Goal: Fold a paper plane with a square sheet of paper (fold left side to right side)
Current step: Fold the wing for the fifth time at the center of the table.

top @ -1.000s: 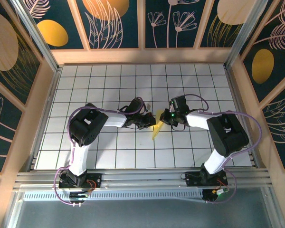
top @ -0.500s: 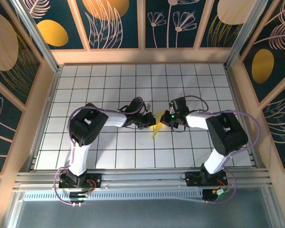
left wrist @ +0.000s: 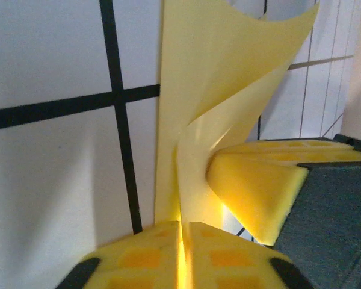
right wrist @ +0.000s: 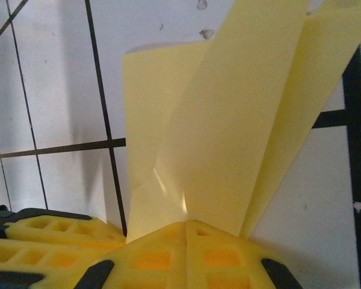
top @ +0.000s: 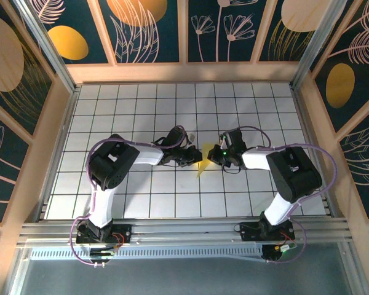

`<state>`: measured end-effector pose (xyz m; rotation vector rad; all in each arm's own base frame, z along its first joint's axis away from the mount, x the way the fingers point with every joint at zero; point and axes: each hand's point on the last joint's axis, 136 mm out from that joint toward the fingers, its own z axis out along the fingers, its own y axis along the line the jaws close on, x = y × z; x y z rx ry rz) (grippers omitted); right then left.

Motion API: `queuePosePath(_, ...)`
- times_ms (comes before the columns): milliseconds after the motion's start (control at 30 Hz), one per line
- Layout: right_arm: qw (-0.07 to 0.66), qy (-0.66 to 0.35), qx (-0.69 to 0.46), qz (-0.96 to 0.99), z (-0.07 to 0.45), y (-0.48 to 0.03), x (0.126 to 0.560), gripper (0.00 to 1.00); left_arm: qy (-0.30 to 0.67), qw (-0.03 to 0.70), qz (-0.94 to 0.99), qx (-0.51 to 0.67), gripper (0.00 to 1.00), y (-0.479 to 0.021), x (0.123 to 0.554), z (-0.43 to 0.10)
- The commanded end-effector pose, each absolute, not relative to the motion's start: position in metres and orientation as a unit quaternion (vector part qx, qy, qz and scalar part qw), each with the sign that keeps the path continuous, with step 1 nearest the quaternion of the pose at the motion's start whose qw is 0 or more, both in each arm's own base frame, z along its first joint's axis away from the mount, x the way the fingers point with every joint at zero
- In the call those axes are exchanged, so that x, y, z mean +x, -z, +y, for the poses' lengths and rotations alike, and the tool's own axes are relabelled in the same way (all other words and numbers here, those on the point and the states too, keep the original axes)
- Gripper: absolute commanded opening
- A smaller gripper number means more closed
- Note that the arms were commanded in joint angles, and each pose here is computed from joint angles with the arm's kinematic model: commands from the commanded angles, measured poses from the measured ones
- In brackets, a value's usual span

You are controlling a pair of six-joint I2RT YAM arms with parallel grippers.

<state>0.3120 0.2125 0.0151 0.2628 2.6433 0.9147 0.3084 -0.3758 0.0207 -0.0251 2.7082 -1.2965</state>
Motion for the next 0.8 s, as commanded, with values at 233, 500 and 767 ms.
queuePosePath(233,0.100,-0.257,0.108,0.955,0.187,0.031,0.269,0.00,0.404,0.132,0.905,-0.008,0.22,-0.069,0.320,-0.354)
queuePosePath(500,0.102,-0.258,0.102,0.955,0.188,0.030,0.271,0.00,0.459,0.075,0.885,0.023,0.04,-0.091,0.290,-0.370)
queuePosePath(767,0.100,-0.259,0.099,0.956,0.190,0.029,0.271,0.00,0.460,0.035,0.886,0.043,0.02,-0.072,0.277,-0.389)
